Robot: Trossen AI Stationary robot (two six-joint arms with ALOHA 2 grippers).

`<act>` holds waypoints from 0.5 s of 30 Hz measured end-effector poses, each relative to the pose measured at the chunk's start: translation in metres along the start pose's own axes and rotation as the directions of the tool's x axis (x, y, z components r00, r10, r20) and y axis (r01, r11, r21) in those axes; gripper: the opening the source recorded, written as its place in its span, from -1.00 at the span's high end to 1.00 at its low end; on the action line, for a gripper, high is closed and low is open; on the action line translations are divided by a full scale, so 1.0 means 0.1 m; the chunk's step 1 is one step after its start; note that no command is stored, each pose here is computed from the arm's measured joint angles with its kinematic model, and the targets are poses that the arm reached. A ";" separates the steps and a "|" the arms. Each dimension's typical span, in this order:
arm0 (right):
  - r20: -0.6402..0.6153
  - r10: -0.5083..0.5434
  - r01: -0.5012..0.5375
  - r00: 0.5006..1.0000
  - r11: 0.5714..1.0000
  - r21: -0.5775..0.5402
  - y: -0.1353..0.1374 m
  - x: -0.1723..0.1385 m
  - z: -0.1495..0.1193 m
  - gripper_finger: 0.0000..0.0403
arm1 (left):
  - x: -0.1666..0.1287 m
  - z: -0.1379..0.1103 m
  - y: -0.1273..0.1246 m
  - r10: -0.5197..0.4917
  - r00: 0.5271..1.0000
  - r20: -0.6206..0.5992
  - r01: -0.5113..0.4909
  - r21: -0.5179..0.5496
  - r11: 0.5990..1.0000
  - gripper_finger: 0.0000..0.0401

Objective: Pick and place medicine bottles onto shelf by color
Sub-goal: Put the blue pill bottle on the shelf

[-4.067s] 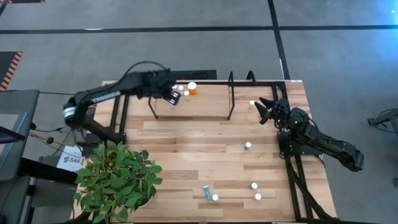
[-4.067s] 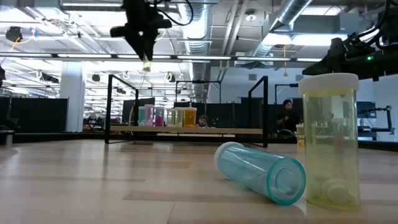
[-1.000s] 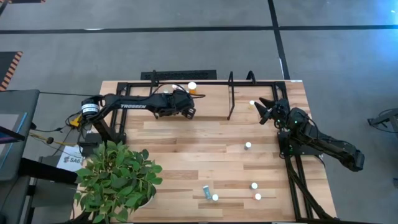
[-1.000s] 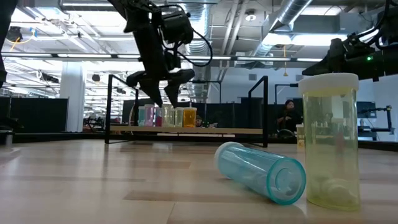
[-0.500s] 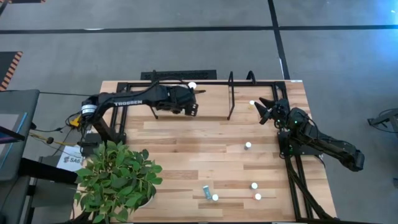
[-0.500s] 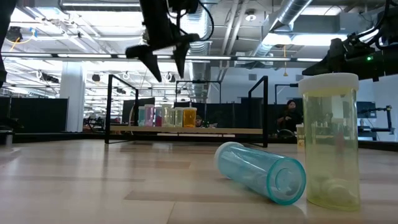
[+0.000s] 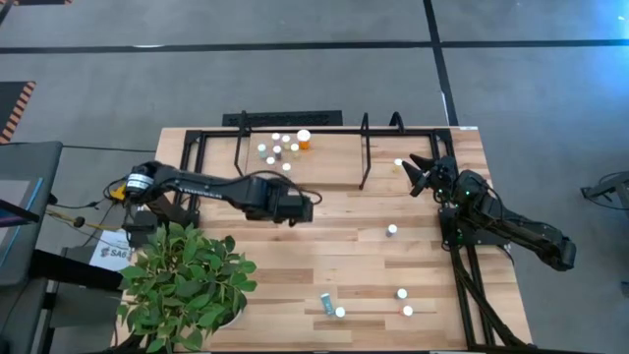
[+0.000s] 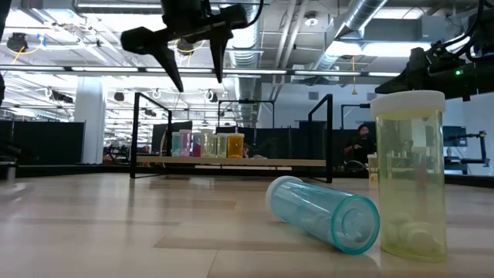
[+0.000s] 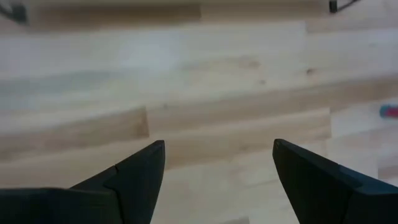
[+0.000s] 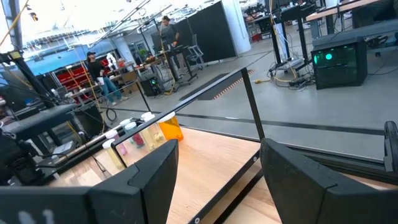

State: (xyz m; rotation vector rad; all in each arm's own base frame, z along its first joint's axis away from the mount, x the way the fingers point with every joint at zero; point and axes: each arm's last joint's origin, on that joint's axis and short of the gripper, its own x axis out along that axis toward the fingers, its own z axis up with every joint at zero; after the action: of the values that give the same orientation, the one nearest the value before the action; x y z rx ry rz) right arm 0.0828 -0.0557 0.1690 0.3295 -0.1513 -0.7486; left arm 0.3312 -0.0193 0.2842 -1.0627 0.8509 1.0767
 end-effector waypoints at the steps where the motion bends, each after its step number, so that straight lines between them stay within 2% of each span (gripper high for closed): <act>1: 0.000 0.000 0.000 1.000 1.000 0.000 0.00 0.00 0.00 -0.24 | 0.02 -0.05 0.00 -0.008 1.000 -0.017 0.008 -0.005 1.000 -0.41; 6: 0.001 0.000 0.000 1.000 1.000 0.000 0.00 0.00 0.00 -0.24 | 0.07 -0.25 -0.04 -0.046 0.995 -0.085 0.048 0.025 0.999 -0.41; 8: 0.000 0.000 0.000 1.000 1.000 0.000 0.00 0.00 0.00 -0.24 | 0.12 -0.33 -0.05 -0.029 0.993 -0.115 0.034 0.042 0.999 -0.41; 10: 0.000 0.000 0.000 1.000 1.000 0.000 0.00 0.00 0.00 -0.24 | 0.19 -0.41 -0.11 -0.043 0.983 -0.176 0.049 0.026 0.998 -0.41; 15: 0.001 0.001 -0.001 1.000 1.000 0.000 0.00 0.00 0.00 -0.24 | 0.46 -0.61 -0.22 -0.023 0.948 -0.318 0.015 -0.027 1.000 -0.41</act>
State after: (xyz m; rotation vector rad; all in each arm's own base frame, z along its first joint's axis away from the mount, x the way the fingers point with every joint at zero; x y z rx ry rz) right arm 0.0827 -0.0556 0.1691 0.3291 -0.1527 -0.7481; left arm 0.3620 -0.0684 0.2298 -1.2842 1.0841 0.9131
